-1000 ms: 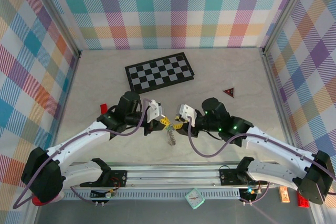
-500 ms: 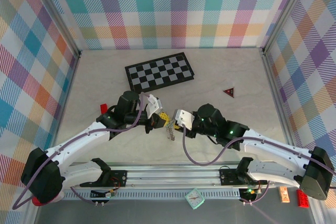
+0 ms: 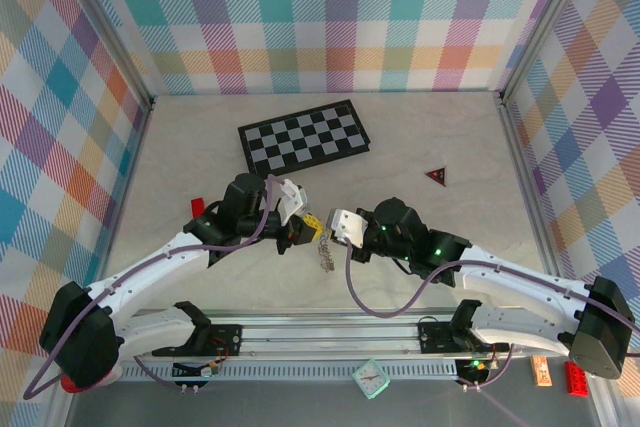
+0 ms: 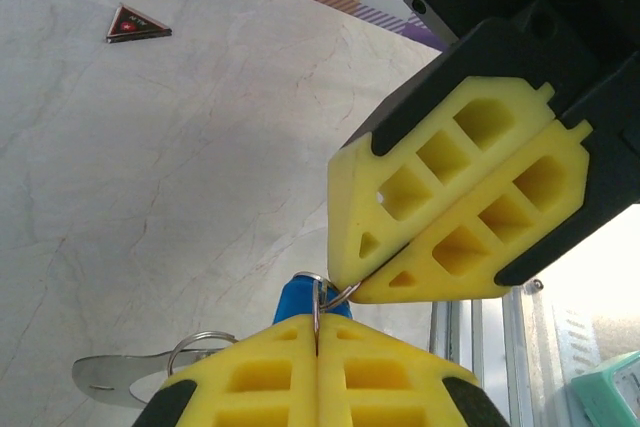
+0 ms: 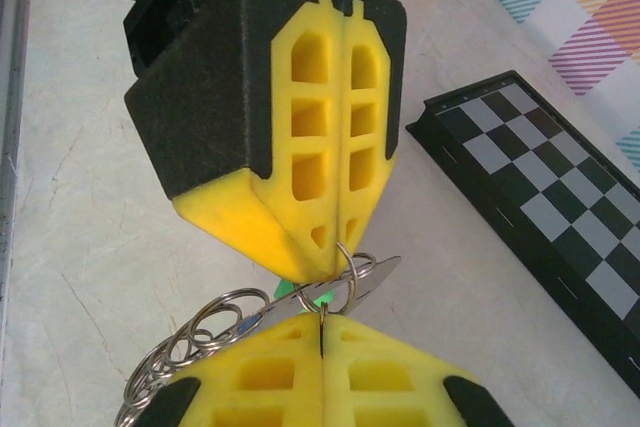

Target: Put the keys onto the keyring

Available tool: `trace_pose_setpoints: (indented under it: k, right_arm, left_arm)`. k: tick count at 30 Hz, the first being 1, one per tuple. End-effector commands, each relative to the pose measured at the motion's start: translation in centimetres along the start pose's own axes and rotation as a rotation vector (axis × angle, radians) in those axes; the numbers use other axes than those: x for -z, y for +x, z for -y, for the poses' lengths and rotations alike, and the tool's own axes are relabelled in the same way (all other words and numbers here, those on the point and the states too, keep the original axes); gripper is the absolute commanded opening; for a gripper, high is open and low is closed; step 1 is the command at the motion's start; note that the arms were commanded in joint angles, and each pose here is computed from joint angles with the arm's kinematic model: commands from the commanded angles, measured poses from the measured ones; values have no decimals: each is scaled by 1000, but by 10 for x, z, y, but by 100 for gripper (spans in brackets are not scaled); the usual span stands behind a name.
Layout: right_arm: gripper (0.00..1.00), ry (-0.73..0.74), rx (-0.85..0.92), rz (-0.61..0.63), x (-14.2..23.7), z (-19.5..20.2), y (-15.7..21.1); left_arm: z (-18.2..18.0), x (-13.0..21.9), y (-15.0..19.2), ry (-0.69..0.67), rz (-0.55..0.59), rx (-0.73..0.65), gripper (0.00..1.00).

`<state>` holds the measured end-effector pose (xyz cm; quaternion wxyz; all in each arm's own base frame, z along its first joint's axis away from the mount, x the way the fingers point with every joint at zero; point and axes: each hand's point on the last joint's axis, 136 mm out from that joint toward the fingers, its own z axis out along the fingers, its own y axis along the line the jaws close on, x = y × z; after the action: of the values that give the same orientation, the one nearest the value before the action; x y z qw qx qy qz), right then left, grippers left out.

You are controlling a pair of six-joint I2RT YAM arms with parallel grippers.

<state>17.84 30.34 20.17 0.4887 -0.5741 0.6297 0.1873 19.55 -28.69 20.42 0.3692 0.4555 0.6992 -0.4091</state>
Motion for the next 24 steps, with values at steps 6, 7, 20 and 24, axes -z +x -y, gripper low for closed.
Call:
trace_pose_setpoints:
  k: [6,7,20,24]
  right_arm:
    - [0,-136,-36,59,-9,-25,-12]
    - [0,-141,-44,58,-10,-25,-12]
    - [31,-126,-262,131,32,2,-6]
    - [28,-123,-364,136,27,9,1]
  left_arm:
    - [5,2,-26,0,101,-52,0]
    - [5,1,-26,0,103,-57,0]
    - [16,2,-7,45,61,-200,0]
    - [16,1,0,55,56,-212,0]
